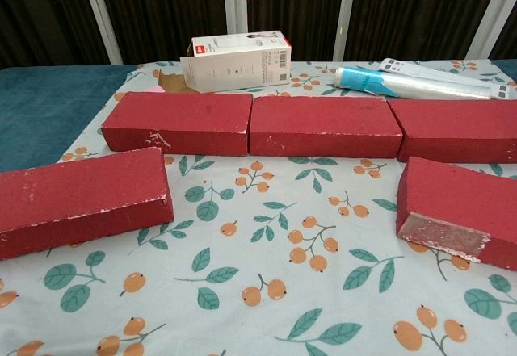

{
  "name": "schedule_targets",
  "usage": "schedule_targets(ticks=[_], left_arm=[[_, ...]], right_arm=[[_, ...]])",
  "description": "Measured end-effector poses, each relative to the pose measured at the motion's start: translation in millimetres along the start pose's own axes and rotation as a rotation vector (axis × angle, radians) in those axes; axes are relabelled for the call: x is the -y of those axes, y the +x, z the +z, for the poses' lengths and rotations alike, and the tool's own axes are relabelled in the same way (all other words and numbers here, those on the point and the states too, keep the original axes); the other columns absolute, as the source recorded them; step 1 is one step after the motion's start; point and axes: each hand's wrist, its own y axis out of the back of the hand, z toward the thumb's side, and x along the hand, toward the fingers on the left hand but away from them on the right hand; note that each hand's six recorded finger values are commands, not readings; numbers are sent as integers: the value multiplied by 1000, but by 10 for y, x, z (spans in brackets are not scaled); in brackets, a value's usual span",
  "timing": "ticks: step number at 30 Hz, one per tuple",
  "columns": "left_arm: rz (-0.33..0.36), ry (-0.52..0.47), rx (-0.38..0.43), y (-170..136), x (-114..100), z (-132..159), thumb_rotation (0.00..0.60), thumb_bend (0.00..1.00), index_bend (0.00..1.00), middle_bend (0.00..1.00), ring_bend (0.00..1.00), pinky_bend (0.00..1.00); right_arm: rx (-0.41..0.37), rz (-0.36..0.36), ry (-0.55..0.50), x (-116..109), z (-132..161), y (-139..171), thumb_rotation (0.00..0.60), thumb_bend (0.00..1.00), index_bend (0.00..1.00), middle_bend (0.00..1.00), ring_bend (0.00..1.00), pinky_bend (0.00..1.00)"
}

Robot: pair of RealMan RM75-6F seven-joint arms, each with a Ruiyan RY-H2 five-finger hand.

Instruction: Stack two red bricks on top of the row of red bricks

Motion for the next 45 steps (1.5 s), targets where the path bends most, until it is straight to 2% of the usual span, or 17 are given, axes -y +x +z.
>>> schedule_targets(ticks=[11,21,32,45], left_arm=[[23,-12,11,-18,-32,19,600,0,25,0,0,128],[59,-29,-8,-50,-93,-20,600,0,24,0,0,128],[77,-56,4,-21,-112,-21,600,0,23,0,0,128],[73,-50,-1,-3,-89,-24,600,0,23,0,0,126]], right_arm=[[-4,24,-22,41,44,19,600,33,0,0,0,0],[2,88,-111,93,121,70,600,32,0,0,0,0],[23,191,-131,214,371,62,600,32,0,0,0,0],[131,363,-111,553,786,-220,600,29,0,0,0,0]])
